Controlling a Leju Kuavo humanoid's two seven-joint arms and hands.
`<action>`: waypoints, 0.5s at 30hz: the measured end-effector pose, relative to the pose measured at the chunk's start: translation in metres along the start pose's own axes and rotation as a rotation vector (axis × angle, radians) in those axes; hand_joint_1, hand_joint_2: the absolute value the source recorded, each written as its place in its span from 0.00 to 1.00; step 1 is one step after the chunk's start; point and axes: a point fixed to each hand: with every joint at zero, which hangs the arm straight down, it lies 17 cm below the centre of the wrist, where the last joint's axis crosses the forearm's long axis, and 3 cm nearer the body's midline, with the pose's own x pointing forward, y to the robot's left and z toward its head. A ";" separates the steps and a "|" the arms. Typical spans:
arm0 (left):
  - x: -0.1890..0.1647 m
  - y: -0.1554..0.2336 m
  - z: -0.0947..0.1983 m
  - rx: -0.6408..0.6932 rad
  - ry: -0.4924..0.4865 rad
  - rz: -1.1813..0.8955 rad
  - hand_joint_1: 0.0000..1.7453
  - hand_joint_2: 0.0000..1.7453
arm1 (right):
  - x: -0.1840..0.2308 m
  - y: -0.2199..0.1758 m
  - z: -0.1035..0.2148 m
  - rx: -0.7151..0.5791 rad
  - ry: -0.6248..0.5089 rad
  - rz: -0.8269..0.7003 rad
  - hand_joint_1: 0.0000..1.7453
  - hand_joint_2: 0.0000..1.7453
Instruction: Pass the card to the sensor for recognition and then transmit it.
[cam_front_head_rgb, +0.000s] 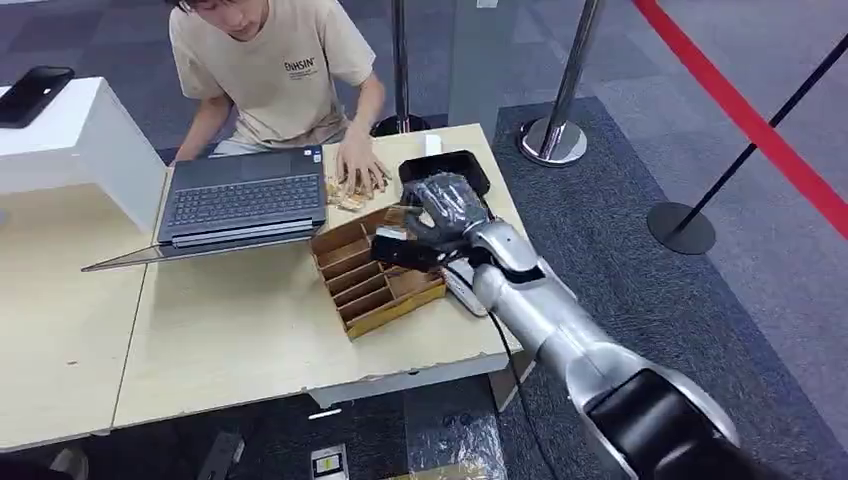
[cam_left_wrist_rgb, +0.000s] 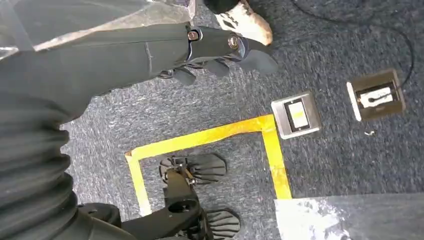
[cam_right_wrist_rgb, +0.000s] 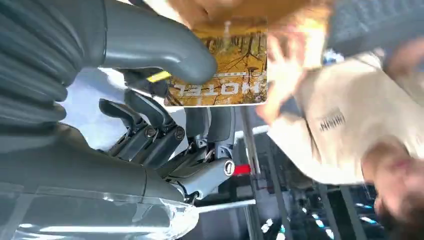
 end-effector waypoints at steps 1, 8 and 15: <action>-0.002 0.000 0.001 0.002 -0.002 0.002 0.00 1.00 | 0.004 -0.014 -0.006 -0.001 -0.001 -0.066 1.00 1.00; -0.009 0.005 0.002 0.009 -0.008 -0.027 0.00 1.00 | 0.047 -0.129 -0.041 -0.118 -0.129 -0.438 1.00 1.00; -0.003 0.003 0.001 -0.010 -0.008 -0.057 0.00 1.00 | 0.045 -0.189 -0.060 -0.257 -0.176 -0.368 1.00 1.00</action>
